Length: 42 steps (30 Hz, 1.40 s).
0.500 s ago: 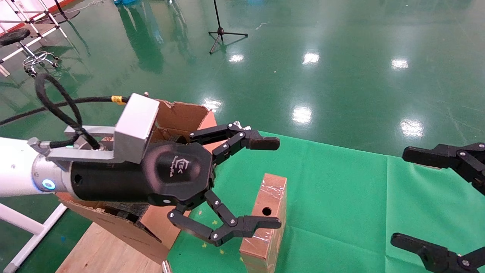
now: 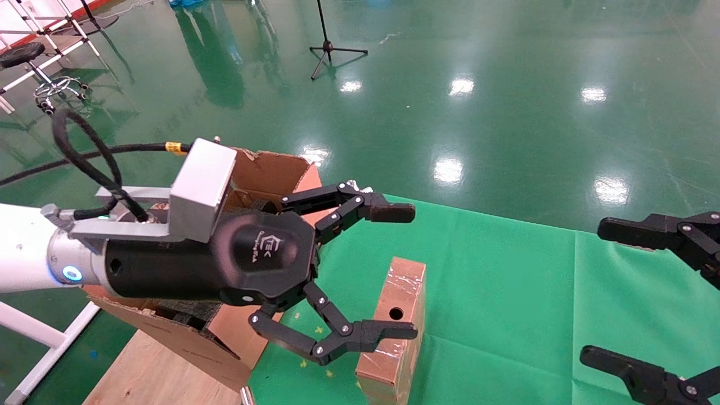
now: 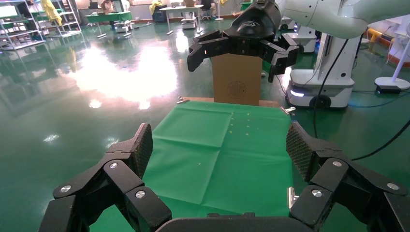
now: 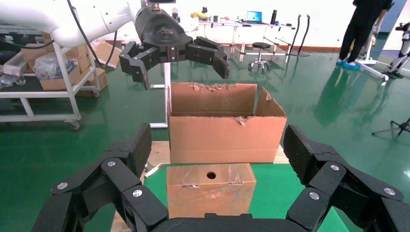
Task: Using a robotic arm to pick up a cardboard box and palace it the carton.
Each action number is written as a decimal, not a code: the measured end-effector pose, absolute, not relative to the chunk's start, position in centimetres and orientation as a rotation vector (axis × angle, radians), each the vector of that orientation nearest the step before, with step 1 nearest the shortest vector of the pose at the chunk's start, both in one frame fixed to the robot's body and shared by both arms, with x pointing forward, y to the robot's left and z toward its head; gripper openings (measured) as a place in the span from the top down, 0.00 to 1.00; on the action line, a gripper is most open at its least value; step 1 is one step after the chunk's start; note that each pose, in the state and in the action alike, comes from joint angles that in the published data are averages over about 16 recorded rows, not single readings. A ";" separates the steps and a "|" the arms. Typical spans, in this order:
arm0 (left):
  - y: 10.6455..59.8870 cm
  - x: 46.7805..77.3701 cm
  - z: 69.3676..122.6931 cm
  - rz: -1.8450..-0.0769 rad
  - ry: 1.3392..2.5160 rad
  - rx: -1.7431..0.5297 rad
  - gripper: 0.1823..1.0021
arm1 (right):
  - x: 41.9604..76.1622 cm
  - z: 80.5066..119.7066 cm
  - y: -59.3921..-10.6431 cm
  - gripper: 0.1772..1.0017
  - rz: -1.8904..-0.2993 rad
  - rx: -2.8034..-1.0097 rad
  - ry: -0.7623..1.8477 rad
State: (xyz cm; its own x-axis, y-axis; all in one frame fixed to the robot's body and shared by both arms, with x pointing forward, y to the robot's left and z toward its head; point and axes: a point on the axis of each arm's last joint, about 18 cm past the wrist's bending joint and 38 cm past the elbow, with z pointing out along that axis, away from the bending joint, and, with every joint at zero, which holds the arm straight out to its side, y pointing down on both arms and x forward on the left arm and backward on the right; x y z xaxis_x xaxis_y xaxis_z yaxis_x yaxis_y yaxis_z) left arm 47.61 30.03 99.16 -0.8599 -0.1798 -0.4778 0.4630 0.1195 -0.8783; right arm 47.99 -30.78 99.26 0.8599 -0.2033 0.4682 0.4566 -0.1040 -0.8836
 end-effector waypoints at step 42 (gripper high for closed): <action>28.9 53.7 102.8 -1.096 2.243 -0.077 0.00 | 48.0 99.3 -30.8 0.59 -0.563 -1.582 -0.203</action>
State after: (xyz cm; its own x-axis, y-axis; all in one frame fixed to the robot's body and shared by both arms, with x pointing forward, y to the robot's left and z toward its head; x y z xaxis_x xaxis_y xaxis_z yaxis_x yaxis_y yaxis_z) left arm 53.73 28.93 102.76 -0.7979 -0.3135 -0.5149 0.2135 0.6518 -0.7278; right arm 48.00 -30.79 99.26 0.8599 -0.2042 0.4679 0.4562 -0.1041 -0.8838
